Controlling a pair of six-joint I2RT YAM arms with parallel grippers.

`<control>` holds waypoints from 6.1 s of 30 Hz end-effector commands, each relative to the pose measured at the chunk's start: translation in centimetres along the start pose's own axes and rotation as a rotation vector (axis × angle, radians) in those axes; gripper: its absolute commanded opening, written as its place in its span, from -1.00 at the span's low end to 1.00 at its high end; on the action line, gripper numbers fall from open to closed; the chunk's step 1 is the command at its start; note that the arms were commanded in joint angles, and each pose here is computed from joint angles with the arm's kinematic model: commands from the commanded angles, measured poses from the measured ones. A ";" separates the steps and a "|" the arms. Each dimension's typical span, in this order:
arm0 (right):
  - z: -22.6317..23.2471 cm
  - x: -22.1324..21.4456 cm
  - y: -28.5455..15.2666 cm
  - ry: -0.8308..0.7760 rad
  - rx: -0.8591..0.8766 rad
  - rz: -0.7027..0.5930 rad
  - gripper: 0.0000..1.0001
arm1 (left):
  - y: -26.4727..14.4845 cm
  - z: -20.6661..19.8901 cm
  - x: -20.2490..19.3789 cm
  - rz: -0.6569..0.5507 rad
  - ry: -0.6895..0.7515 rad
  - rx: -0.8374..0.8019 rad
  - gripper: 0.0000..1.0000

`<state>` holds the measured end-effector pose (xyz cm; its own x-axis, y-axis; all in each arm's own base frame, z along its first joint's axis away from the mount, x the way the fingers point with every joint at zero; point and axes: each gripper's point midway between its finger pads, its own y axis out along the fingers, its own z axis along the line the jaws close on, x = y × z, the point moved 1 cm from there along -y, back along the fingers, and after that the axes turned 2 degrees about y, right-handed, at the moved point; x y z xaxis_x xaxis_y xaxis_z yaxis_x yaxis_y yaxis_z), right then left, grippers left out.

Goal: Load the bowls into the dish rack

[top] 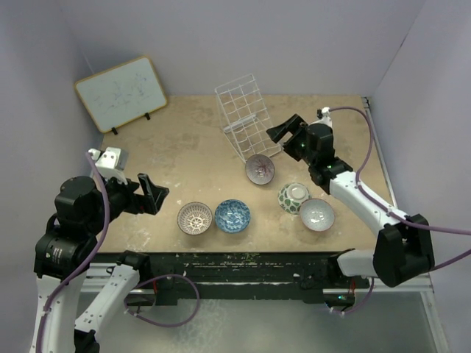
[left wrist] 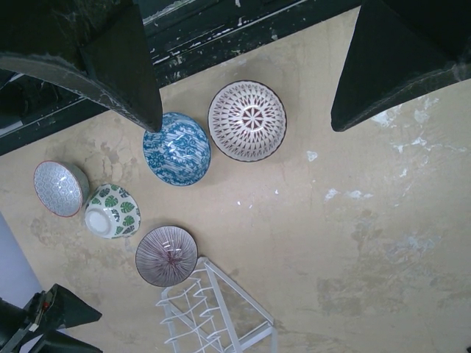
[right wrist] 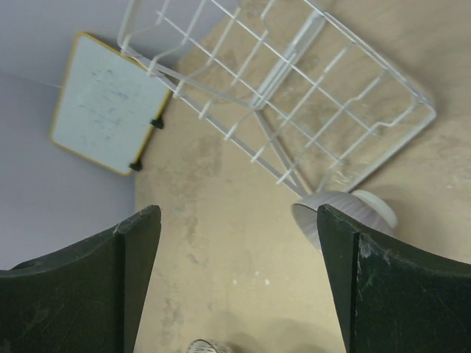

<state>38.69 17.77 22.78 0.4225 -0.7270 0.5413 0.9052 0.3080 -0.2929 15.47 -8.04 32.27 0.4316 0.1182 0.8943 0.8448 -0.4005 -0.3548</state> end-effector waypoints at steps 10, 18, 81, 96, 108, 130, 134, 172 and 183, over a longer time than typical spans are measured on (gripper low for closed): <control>-1.4 1.6 -1.7 -0.411 -0.232 0.152 0.72 | -1.1 -0.4 1.8 -0.052 0.010 0.005 0.98; -3.3 -2.3 -6.3 -0.579 -0.379 0.228 0.68 | -1.1 -0.2 1.2 -0.042 0.012 0.008 0.98; -11.1 -11.7 -1.8 -0.604 -0.390 0.646 -0.32 | -1.4 0.5 0.1 -0.023 0.017 0.040 0.98; -2.9 -9.5 -4.7 -0.830 -0.241 0.516 0.32 | -1.5 0.4 0.0 -0.027 0.017 0.037 0.98; -3.3 -13.6 -2.7 -1.031 -0.152 0.671 0.18 | -2.3 0.5 -0.1 -0.032 0.015 0.048 0.99; -7.0 -16.0 1.0 -1.165 -0.296 0.665 -0.14 | -2.1 0.9 -0.3 -0.019 0.021 0.065 0.98; -7.3 -16.1 1.0 -1.152 -0.309 0.661 -0.49 | -1.9 0.8 -0.2 -0.018 0.021 0.061 0.98; 12.7 0.1 -6.2 -0.078 0.803 -0.111 -1.00 | -1.9 0.3 0.5 -0.010 0.027 0.044 0.98; 11.0 4.2 -3.7 0.106 0.713 -0.359 -1.00 | -1.9 0.5 0.4 0.006 0.027 0.054 0.98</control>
<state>37.18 22.68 29.39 0.2957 -0.7990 0.5235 0.8189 0.4943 0.2918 14.05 -6.75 31.79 0.4646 0.1034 0.8795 0.8464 -0.3438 -0.4067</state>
